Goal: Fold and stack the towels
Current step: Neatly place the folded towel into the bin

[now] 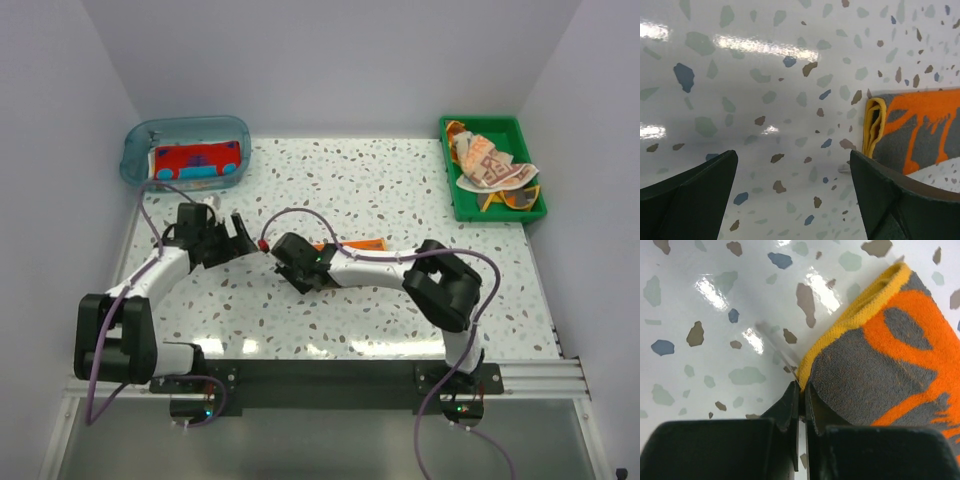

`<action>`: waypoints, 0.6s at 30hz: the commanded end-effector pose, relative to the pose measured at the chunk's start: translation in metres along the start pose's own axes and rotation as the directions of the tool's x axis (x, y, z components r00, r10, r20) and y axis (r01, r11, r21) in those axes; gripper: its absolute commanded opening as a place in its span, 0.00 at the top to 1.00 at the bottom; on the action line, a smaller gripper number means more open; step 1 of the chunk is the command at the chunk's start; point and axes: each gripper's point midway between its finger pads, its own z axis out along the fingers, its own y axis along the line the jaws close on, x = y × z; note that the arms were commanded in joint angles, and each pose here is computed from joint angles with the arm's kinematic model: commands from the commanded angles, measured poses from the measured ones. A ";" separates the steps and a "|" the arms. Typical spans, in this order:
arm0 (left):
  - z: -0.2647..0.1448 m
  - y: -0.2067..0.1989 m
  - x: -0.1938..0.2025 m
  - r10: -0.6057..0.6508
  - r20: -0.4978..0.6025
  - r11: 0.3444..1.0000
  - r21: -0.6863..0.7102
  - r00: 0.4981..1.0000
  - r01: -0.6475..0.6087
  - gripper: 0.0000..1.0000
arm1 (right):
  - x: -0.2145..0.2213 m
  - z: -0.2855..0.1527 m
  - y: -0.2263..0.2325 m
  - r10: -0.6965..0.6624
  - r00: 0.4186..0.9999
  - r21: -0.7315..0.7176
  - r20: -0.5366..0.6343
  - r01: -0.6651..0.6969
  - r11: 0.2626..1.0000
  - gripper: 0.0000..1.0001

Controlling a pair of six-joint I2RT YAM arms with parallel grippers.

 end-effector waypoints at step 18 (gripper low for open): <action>0.035 -0.114 0.036 -0.171 -0.151 0.926 0.313 0.974 0.211 0.00 | -0.060 -0.052 -0.004 0.335 0.898 -0.268 0.284 -0.260 0.927 1.00</action>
